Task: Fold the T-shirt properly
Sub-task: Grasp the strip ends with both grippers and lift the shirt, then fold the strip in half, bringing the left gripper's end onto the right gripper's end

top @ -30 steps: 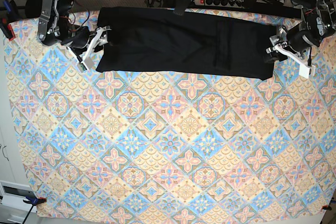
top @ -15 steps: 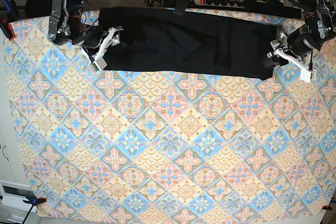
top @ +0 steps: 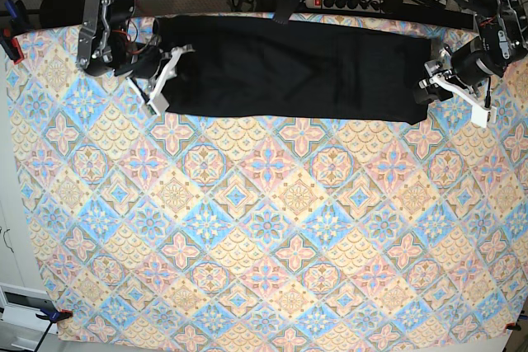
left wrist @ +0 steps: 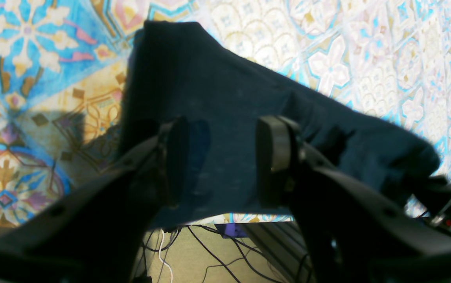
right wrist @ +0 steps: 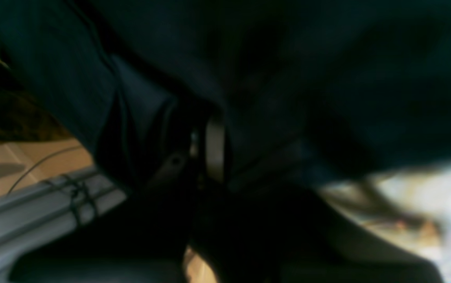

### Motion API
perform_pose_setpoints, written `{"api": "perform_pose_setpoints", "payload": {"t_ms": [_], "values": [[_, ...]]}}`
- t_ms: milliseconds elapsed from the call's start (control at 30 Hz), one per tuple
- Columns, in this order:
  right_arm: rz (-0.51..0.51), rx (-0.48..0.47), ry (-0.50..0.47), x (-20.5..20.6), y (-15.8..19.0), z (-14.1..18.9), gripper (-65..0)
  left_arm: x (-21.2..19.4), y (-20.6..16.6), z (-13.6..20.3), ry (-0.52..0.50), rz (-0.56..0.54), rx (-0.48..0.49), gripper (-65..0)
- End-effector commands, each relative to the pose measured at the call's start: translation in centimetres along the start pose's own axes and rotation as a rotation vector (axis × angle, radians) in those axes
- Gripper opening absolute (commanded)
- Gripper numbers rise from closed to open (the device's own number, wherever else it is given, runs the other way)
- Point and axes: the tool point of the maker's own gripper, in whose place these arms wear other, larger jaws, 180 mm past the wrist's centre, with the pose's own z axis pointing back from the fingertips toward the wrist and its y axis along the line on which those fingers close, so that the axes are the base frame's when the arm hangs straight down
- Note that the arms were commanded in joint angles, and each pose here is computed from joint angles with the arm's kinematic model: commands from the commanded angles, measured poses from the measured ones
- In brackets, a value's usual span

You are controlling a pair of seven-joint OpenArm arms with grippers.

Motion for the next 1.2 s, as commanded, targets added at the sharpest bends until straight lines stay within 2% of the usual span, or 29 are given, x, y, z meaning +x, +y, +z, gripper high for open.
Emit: {"api": "perform_pose_setpoints", "payload": {"t_ms": [0,67,167,300,433,567,700,867,967,1167], "values": [[0.004,-0.025,-0.05,1.5,-1.1,1.0,-64.6,1.2,-0.1,0.5,-0.036,-0.017,-0.003,-37.3],[-0.018,-0.06,-0.071,2.0,-2.7,1.9,-64.8,1.2,-0.1,0.5,-0.036,-0.017,-0.003,-37.3],[0.008,-0.117,-0.112,4.4,-5.0,3.8,-64.8,1.2,-0.1,0.5,-0.036,-0.017,-0.003,-37.3],[0.051,-0.195,-0.098,6.4,-7.6,4.9,-65.0,1.2,-0.1,0.5,-0.036,-0.017,-0.003,-37.3],[0.05,-0.263,-0.113,8.0,-9.5,6.1,-64.9,1.1,-0.1,0.5,-0.033,-0.018,-0.004,-37.6],[0.079,-0.277,-0.133,9.1,-9.2,6.7,-64.8,0.9,-0.1,0.4,-0.029,-0.016,-0.005,-46.3],[0.153,-0.305,-0.143,10.0,-8.0,7.9,-64.8,0.8,-0.1,0.4,-0.027,-0.016,-0.002,-55.0],[0.322,-0.286,-0.136,10.4,-3.6,7.9,-64.8,-0.1,-0.1,-0.1,-0.014,0.02,-0.01,-64.6],[0.418,-0.222,-0.148,10.9,0.5,6.6,-64.8,-1.6,1.0,-1.1,0.016,0.07,0.018,-64.8],[0.476,-0.1,-0.164,10.3,6.2,4.3,-64.8,-4.7,1.4,-2.5,0.065,0.133,0.052,-64.8]]}}
